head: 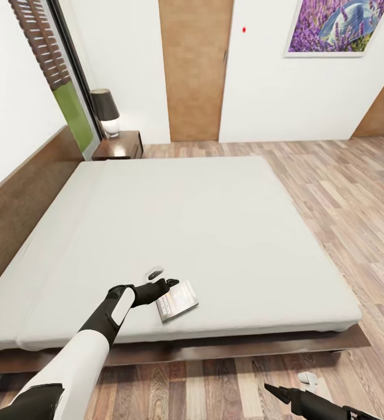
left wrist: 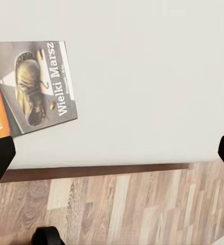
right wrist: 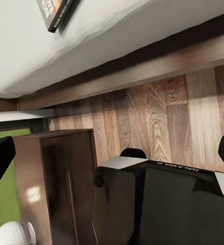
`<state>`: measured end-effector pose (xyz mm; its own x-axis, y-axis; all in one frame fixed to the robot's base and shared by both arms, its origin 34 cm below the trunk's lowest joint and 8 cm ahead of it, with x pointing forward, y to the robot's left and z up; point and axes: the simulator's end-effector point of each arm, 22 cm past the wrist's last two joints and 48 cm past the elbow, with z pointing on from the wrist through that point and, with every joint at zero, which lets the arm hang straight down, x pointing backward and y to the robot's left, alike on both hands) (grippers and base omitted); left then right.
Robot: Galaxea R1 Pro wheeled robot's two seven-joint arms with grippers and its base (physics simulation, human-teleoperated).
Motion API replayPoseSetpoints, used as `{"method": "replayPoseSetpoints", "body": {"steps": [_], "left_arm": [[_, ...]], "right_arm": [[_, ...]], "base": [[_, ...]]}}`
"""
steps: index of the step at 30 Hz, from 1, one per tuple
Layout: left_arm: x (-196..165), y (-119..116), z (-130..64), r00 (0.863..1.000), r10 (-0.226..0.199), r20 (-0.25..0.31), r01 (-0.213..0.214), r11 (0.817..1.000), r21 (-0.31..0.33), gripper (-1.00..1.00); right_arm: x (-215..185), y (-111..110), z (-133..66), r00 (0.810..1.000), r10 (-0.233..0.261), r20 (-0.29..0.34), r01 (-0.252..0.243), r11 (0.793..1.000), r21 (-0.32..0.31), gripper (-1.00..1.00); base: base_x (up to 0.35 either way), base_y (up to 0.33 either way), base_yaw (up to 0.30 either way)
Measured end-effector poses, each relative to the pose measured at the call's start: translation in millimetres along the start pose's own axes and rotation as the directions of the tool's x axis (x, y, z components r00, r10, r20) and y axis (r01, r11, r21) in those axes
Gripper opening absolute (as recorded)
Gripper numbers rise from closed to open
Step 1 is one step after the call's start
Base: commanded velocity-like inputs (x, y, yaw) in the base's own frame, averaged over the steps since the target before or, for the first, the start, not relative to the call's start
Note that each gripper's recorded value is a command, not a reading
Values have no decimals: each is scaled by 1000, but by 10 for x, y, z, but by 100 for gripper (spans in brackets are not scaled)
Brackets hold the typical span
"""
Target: In the bedroom, move the book from the bed onto either nightstand, and place the two sandals side by side next to the bed.
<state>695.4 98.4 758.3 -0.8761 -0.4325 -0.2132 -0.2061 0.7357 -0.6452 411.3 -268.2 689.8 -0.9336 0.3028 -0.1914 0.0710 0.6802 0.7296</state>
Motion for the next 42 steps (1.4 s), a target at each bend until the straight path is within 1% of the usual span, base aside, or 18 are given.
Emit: {"method": "replayPoseSetpoints", "body": {"steps": [42], "left_arm": [[233, 283, 204, 998, -36, -48, 34, 999, -29, 100]], "right_arm": [[242, -153, 53, 998, 45, -45, -44, 999, 21, 100]], "base": [[0, 0, 0]]}}
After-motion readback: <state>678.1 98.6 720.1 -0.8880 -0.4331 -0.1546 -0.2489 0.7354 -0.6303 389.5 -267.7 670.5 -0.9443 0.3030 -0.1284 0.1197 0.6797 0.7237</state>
